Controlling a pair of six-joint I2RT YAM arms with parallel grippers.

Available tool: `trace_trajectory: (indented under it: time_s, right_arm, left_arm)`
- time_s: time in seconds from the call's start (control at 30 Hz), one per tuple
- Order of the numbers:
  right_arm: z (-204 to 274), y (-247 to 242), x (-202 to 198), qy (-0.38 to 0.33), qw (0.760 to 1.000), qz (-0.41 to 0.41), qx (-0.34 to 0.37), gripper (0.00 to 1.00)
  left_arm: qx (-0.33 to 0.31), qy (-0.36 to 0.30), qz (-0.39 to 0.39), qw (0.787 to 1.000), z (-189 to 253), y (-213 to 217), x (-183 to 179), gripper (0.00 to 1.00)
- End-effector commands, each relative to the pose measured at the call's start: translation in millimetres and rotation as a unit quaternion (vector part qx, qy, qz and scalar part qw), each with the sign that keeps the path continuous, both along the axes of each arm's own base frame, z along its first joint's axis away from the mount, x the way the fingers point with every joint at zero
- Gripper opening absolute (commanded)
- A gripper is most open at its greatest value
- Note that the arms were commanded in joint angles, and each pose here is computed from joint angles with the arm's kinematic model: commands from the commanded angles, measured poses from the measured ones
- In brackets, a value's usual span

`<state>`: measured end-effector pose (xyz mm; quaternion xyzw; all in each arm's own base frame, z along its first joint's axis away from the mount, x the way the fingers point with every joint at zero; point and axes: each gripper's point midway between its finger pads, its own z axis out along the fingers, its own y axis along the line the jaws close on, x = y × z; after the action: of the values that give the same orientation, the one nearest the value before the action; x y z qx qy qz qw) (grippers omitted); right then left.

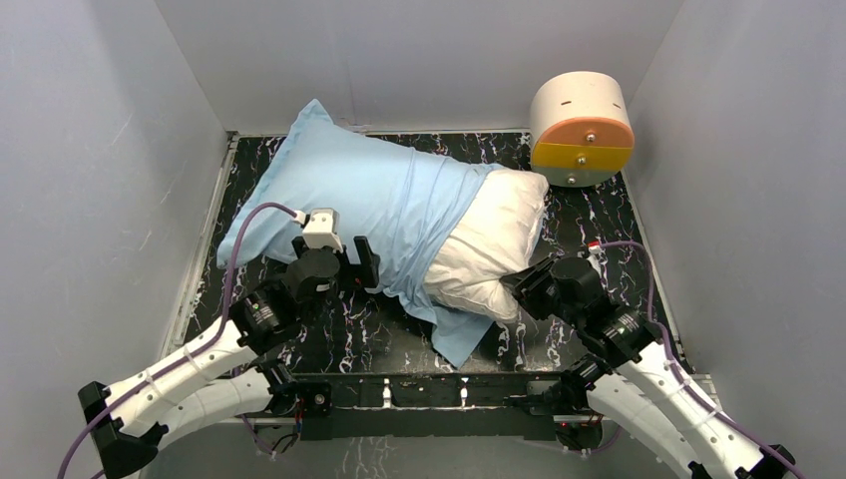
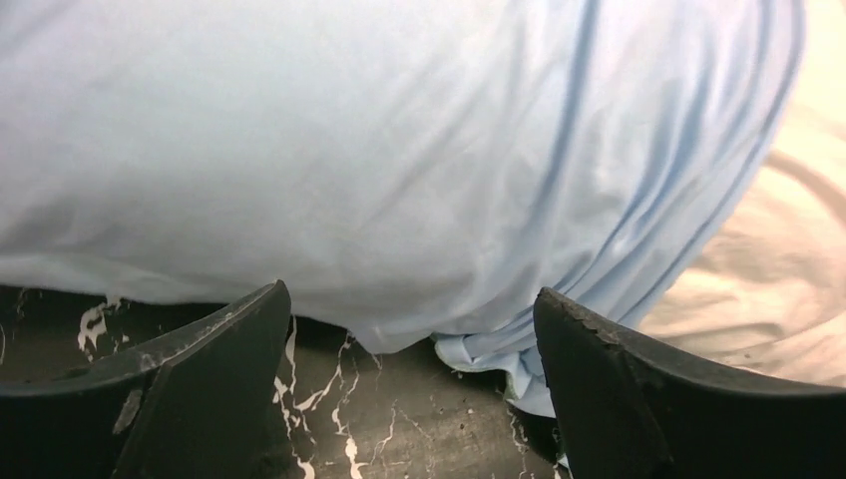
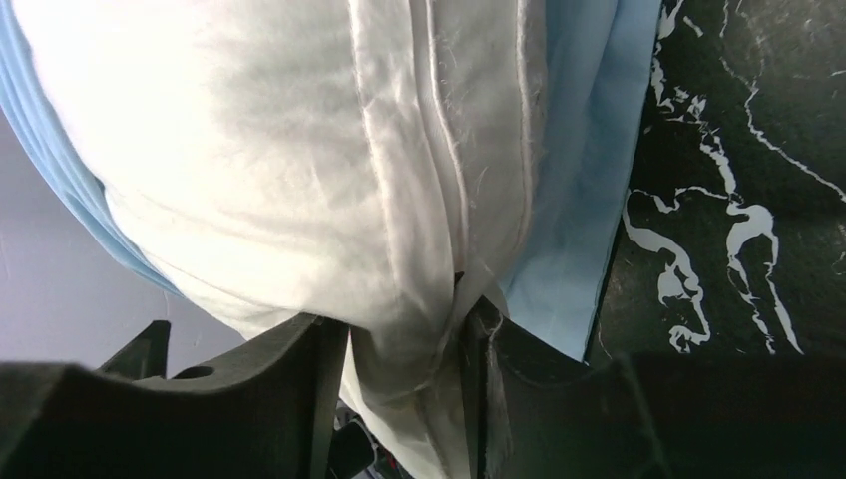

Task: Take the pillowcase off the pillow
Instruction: Remove the pillow from the pillowcase.

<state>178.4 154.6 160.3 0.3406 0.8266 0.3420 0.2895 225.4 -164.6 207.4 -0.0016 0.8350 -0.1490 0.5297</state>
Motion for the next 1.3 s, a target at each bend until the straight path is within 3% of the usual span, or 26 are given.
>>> trace_trajectory:
  time_s: [0.0, 0.17, 0.5, 0.63, 0.77, 0.97, 1.0, 1.03, 1.13, 1.17, 1.27]
  right_arm:
    - [34.4, -19.5, 13.8, -0.057, 0.997, -0.041, -0.023, 0.56]
    - [44.9, -26.2, 14.6, -0.070, 0.996, -0.046, -0.038, 0.69]
    - [105.3, -67.5, 22.6, -0.150, 0.976, -0.085, -0.134, 0.84]
    - [146.9, -45.1, 37.3, -0.229, 0.959, -0.009, -0.164, 0.90]
    - [162.6, -0.8, 64.9, -0.248, 0.944, 0.091, -0.198, 0.92]
    - [94.3, 30.2, 119.8, -0.137, 0.936, 0.138, -0.293, 0.92]
    - [76.5, 34.9, 123.1, -0.120, 0.936, 0.147, -0.296, 0.91]
    - [55.7, 42.8, 121.8, -0.103, 0.936, 0.169, -0.293, 0.84]
    - [-17.3, 66.7, 86.1, -0.042, 0.930, 0.271, -0.243, 0.62]
    - [-55.8, 61.0, 61.1, 0.001, 0.931, 0.286, -0.227, 0.60]
    - [-112.6, 61.2, 2.9, 0.045, 0.940, 0.311, -0.132, 0.59]
  left_arm:
    - [0.027, -0.023, -0.041, 0.999, 30.2, -9.8, 3.9, 0.93]
    - [0.059, -0.004, -0.082, 0.995, 34.4, -30.0, 8.5, 0.97]
    - [0.067, -0.006, -0.130, 0.989, 50.3, -52.0, 11.2, 0.98]
    - [0.074, -0.002, -0.128, 0.989, 49.6, -50.9, 12.1, 0.98]
    - [0.066, -0.004, -0.127, 0.990, 53.3, -52.1, 11.8, 0.98]
    - [0.069, -0.005, -0.118, 0.991, 64.1, -43.4, 8.9, 0.98]
    - [0.069, -0.006, -0.113, 0.991, 66.1, -39.6, 7.7, 0.98]
    - [0.069, -0.008, -0.107, 0.992, 68.3, -34.9, 6.6, 0.98]
    - [0.069, -0.017, -0.094, 0.993, 76.6, -22.9, 3.2, 0.98]
    - [0.068, -0.022, -0.093, 0.993, 80.5, -20.9, 2.7, 0.98]
    - [0.072, -0.043, -0.104, 0.991, 92.7, -26.9, 8.0, 0.98]
